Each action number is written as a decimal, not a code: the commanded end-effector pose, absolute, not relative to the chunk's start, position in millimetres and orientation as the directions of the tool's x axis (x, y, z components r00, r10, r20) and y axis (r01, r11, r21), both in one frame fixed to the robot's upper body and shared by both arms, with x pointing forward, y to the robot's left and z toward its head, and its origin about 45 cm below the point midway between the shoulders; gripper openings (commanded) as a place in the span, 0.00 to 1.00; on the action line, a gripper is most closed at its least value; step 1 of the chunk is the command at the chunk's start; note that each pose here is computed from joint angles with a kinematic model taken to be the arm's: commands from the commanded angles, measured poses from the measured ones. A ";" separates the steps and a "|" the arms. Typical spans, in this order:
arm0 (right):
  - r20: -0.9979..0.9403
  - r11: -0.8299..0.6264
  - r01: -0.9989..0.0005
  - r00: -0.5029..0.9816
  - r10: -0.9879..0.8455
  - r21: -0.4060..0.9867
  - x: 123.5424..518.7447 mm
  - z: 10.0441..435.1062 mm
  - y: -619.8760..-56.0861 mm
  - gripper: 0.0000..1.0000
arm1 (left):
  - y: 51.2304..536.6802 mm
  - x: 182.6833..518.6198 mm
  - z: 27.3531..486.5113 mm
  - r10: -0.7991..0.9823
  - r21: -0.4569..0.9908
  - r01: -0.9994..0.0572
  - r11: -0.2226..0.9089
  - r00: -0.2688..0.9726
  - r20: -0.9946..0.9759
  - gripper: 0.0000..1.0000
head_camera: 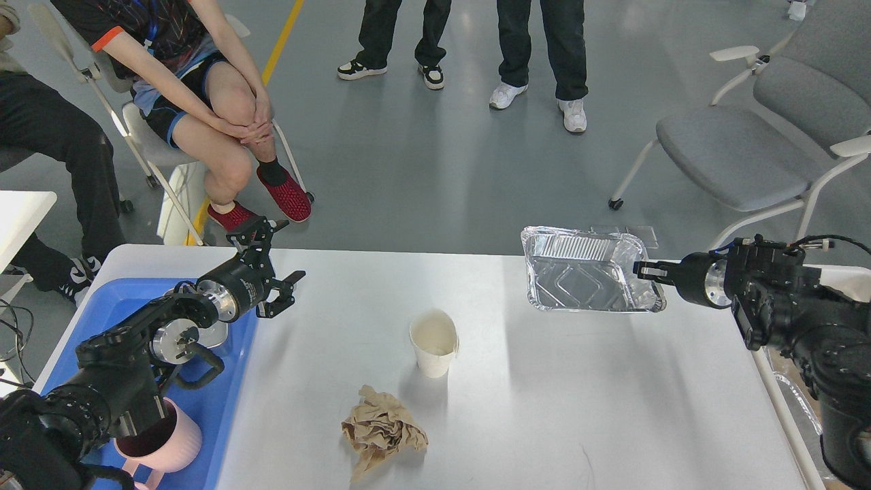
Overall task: Tidy desktop
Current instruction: 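Lift the foil tray with the right gripper and hold it up, then raise the left gripper out of the basin and away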
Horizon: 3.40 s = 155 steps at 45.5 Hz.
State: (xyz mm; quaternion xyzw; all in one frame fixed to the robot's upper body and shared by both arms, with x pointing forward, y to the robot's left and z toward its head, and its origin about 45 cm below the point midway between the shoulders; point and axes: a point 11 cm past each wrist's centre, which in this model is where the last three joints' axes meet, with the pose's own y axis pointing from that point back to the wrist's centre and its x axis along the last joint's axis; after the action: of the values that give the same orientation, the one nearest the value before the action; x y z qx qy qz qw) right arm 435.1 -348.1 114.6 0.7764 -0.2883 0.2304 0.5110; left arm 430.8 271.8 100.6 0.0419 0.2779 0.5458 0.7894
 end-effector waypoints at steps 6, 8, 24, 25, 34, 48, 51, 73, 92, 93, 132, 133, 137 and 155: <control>0.684 -0.341 -0.688 0.713 -0.156 0.640 464.4 143.2 -306.1 0.00 | 271.8 432.1 101.6 0.888 0.370 -0.840 0.397 0.248 -0.388 0.98; 0.689 -0.347 -0.687 0.711 -0.141 0.638 468.3 146.4 -294.5 0.00 | 271.1 432.1 101.4 0.888 0.370 -0.840 0.397 0.248 -0.388 0.98; 0.701 -0.403 -0.681 0.702 -0.122 0.612 480.5 160.6 -233.5 0.00 | 270.7 431.0 99.8 0.888 0.373 -0.839 0.396 0.246 -0.389 0.98; 0.699 -0.410 -0.677 0.704 -0.121 0.611 480.3 160.8 -230.0 0.00 | 270.7 431.0 99.8 0.888 0.373 -0.839 0.396 0.246 -0.389 0.98; 0.674 -0.434 -0.657 0.725 -0.140 0.617 477.9 159.1 -222.1 0.00 | 269.0 431.4 100.1 0.887 0.372 -0.839 0.397 0.247 -0.390 0.98; 0.664 -0.456 -0.638 0.737 -0.128 0.620 475.5 157.0 -211.6 0.00 | 268.7 432.0 100.1 0.889 0.375 -0.840 0.393 0.243 -0.387 0.97; 0.658 -0.443 -0.636 0.742 -0.127 0.632 472.8 152.2 -218.8 0.00 | 268.7 432.0 100.1 0.889 0.375 -0.840 0.393 0.243 -0.387 0.98; 0.644 -0.328 -0.663 0.743 -0.182 0.673 462.3 140.4 -274.3 0.00 | 270.0 431.5 99.0 0.892 0.385 -0.837 0.390 0.240 -0.382 0.98; 0.626 -0.299 -0.686 0.728 -0.279 0.664 456.8 141.5 -270.9 0.00 | 269.1 431.5 98.9 0.892 0.385 -0.836 0.391 0.241 -0.383 0.98; 0.626 -0.298 -0.686 0.728 -0.280 0.664 456.8 141.4 -271.1 0.00 | 269.6 431.4 98.6 0.892 0.386 -0.836 0.390 0.240 -0.383 0.98; 0.612 -0.312 -0.685 0.729 -0.307 0.659 453.2 134.6 -271.7 0.00 | 281.2 431.5 99.5 0.903 0.391 -0.843 0.370 0.227 -0.364 0.98; 0.613 -0.311 -0.685 0.728 -0.305 0.659 453.2 134.6 -271.8 0.00 | 281.2 431.4 99.4 0.903 0.391 -0.842 0.370 0.228 -0.363 0.97; 0.616 -0.308 -0.687 0.726 -0.305 0.658 453.1 134.2 -272.6 0.00 | 279.9 430.2 97.4 0.903 0.395 -0.840 0.371 0.228 -0.365 0.98; 0.616 -0.307 -0.688 0.726 -0.307 0.658 452.3 132.9 -273.1 0.00 | 291.7 425.9 92.7 0.931 0.434 -0.826 0.361 0.346 -0.117 0.97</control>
State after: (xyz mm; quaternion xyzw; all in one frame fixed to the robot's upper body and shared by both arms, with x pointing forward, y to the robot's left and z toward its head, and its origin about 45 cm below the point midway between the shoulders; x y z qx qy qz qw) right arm 452.2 -273.0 132.9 0.7858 -0.3162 0.1914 0.4958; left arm 425.1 276.0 90.7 0.1352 0.2164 0.5304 0.8085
